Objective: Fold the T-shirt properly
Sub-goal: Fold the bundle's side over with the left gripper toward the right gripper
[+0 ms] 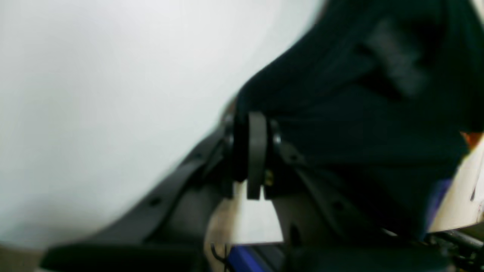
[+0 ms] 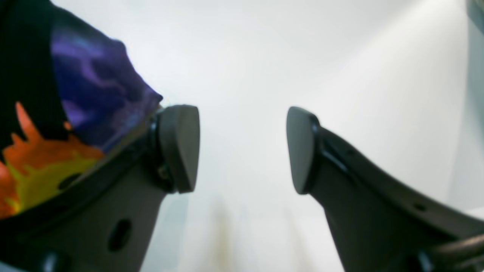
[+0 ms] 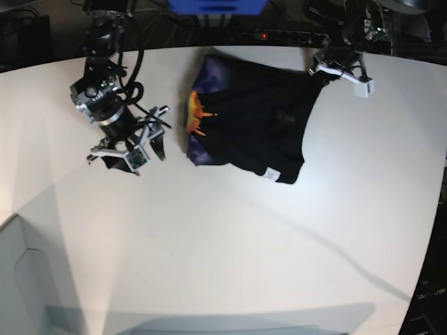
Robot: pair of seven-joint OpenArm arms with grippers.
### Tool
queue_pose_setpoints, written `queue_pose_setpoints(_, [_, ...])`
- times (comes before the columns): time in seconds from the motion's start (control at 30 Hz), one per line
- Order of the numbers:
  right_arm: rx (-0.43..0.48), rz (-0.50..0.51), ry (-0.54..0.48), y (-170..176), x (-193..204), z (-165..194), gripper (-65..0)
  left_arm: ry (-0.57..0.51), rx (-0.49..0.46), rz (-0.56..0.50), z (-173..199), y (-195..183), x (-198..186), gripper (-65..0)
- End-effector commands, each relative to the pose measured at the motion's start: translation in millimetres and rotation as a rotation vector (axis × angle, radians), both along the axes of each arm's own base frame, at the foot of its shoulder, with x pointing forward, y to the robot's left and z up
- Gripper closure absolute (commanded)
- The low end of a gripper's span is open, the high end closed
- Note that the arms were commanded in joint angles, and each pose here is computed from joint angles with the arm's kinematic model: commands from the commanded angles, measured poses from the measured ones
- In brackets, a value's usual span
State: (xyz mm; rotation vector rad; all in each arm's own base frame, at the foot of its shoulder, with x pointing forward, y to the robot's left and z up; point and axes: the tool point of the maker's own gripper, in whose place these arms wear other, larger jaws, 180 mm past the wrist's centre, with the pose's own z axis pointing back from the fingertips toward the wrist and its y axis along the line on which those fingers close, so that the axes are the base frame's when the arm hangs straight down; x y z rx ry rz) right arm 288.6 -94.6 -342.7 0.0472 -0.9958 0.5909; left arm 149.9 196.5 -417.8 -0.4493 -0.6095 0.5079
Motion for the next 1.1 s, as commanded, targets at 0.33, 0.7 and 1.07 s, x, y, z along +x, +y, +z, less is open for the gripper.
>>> queue_pose_setpoints(0.33, [0.029,0.045,-0.048,16.5,2.2,13.7,-36.5,0.036,0.007,-0.019,-3.3,7.4,2.1,-5.8])
queue_pose_setpoints(0.7, [0.032,0.048,-0.054,18.2,5.3,15.1,-36.5,-0.118,0.037,-0.015,78.6,28.6,21.9,-46.6])
queue_pose_setpoints(1.07, [0.025,0.055,-0.06,20.1,9.0,17.0,-36.5,-0.124,-0.056,-0.183,63.3,-23.3,109.1,-46.8])
